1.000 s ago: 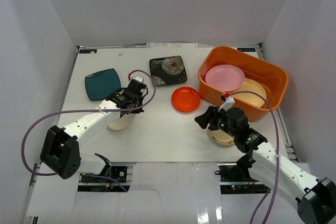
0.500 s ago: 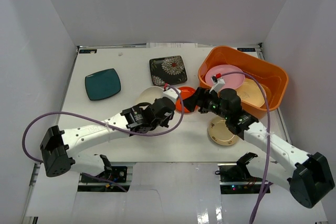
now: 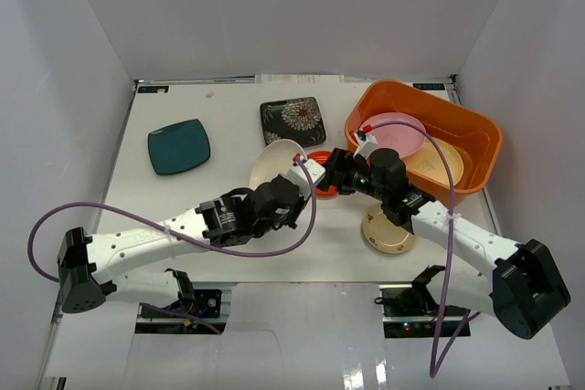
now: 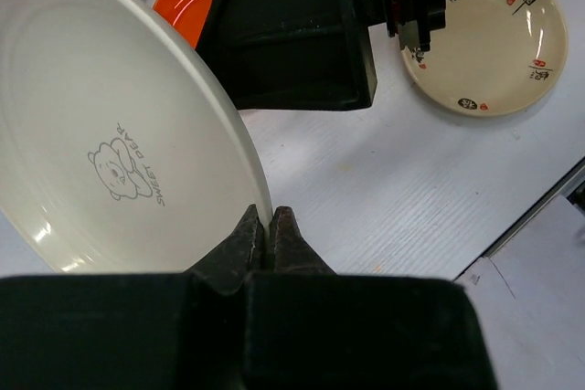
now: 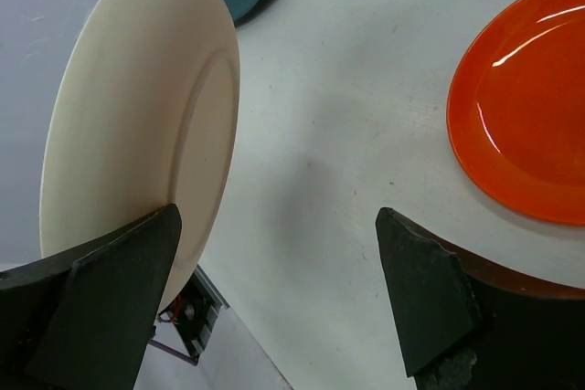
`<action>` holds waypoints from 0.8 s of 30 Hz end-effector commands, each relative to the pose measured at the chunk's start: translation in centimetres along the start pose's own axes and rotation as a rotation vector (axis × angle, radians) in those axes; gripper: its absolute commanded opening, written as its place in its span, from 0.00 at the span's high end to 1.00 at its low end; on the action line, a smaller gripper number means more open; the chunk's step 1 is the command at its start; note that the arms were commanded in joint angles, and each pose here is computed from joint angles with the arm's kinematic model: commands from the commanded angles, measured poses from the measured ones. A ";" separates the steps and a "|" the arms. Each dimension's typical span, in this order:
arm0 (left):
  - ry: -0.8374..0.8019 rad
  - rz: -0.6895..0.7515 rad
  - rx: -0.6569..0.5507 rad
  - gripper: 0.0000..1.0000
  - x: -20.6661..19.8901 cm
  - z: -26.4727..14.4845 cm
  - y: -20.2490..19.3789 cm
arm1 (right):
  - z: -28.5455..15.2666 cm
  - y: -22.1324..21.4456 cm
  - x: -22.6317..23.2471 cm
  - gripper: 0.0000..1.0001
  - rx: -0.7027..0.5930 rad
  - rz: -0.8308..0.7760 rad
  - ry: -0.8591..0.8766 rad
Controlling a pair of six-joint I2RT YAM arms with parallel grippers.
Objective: Place the plates into the plastic bin on the countertop
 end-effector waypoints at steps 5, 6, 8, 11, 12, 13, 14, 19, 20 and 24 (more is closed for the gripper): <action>-0.039 0.023 -0.030 1.00 -0.4 -0.6 0.7 | -4.3 4.2 3.7 0.09 -0.298 -0.083 0.018; -0.053 0.033 -0.029 1.00 -0.5 -0.6 0.6 | -5.0 4.8 3.9 0.09 -0.341 -0.090 0.011; -0.077 0.038 -0.036 1.00 -0.8 -0.6 0.8 | -6.1 5.5 4.7 0.08 -0.384 -0.117 0.008; -0.128 0.050 -0.070 1.00 -1.3 -0.7 1.4 | -5.2 5.3 5.7 0.05 -0.287 -0.140 0.027; -0.142 0.054 -0.087 1.00 -1.4 -0.8 1.7 | -4.0 4.6 5.4 0.05 -0.225 -0.138 0.027; -0.146 0.056 -0.093 1.00 -1.4 -0.7 1.8 | -3.5 4.0 6.0 0.05 -0.179 -0.144 0.061; -0.148 0.060 -0.099 1.00 -1.4 -0.7 1.8 | -3.0 3.7 6.0 0.05 -0.157 -0.144 0.068; -0.149 0.071 -0.106 1.00 -1.5 -0.6 2.0 | -0.8 2.1 4.9 0.11 -0.078 -0.129 0.029; -0.146 0.070 -0.107 1.00 -1.4 -0.7 2.1 | -0.7 2.0 4.7 0.19 -0.073 -0.128 0.019; -0.114 0.064 -0.108 0.90 -1.1 -0.7 2.2 | -0.9 2.4 4.5 0.52 -0.117 -0.119 -0.003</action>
Point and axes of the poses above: each gripper's point midway between its finger pads, its own z axis out along the fingers, its own x axis along the line the jaws close on, y = z × x, the point moved 6 cm from there along -z, back along the fingers, and after that the axes turned 9 degrees about z, right-handed, at the moved point
